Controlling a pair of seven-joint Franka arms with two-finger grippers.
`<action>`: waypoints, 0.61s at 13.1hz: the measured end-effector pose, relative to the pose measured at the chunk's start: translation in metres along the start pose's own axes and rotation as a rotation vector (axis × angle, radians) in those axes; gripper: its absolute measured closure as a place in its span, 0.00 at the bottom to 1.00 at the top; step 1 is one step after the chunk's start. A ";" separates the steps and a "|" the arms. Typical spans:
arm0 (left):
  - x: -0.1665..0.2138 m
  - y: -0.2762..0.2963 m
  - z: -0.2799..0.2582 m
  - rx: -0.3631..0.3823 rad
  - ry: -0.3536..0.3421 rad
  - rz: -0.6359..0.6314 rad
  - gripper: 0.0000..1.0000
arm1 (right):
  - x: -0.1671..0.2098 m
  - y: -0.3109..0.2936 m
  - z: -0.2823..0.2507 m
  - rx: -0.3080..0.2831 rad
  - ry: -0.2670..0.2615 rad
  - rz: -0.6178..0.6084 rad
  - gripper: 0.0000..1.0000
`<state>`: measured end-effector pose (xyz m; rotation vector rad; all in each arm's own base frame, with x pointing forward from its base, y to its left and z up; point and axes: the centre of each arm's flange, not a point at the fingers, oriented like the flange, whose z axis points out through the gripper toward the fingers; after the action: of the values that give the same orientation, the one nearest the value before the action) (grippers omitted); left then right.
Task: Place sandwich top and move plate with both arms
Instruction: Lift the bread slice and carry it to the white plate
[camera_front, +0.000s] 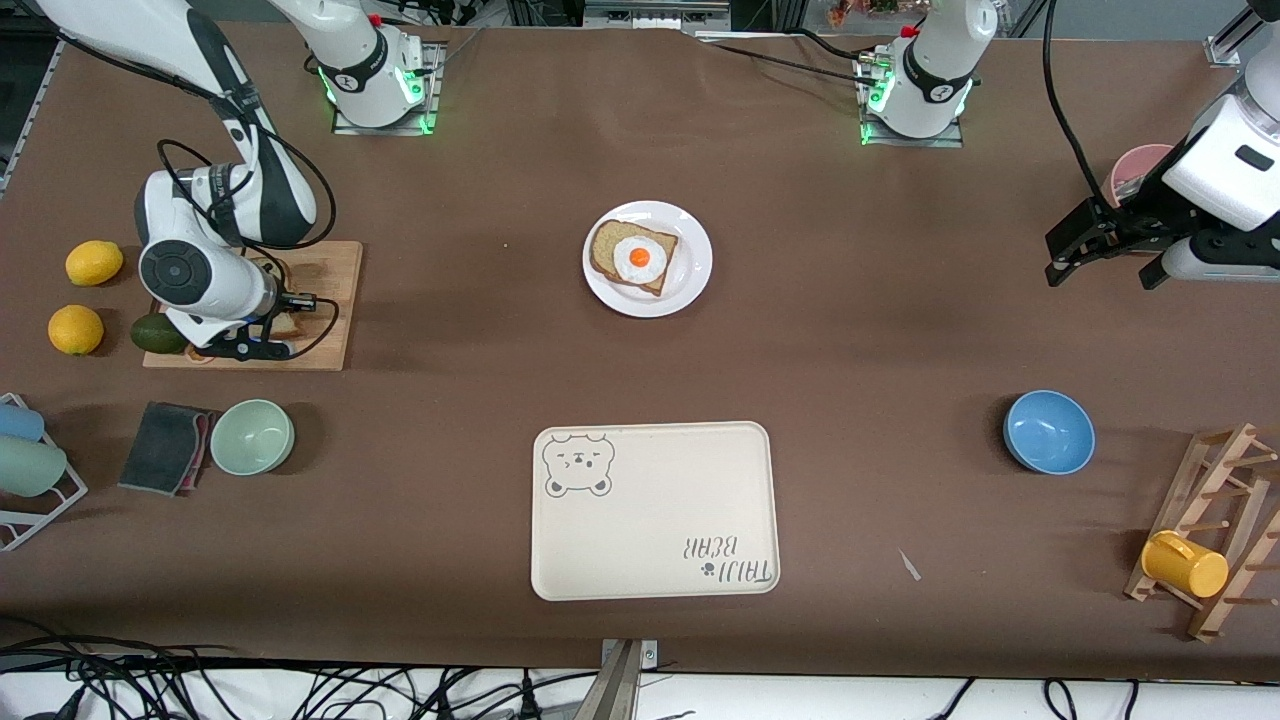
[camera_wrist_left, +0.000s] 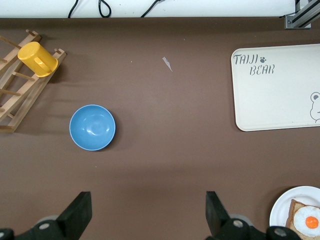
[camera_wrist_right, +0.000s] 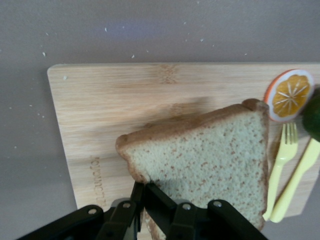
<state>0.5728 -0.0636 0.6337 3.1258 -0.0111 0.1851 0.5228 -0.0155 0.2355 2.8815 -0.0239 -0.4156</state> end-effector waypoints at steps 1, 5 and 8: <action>0.000 0.000 0.000 0.000 0.000 0.000 0.00 | 0.002 -0.001 -0.007 -0.005 -0.009 -0.002 0.93; 0.000 0.000 0.000 0.000 0.000 0.000 0.00 | 0.005 -0.028 -0.036 -0.016 -0.018 0.001 0.93; 0.000 0.000 0.000 0.000 -0.001 -0.001 0.00 | -0.009 -0.115 -0.096 0.020 -0.028 0.026 0.93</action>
<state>0.5727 -0.0633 0.6337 3.1261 -0.0103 0.1835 0.5397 0.1183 0.3012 2.8918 -0.0712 -0.4540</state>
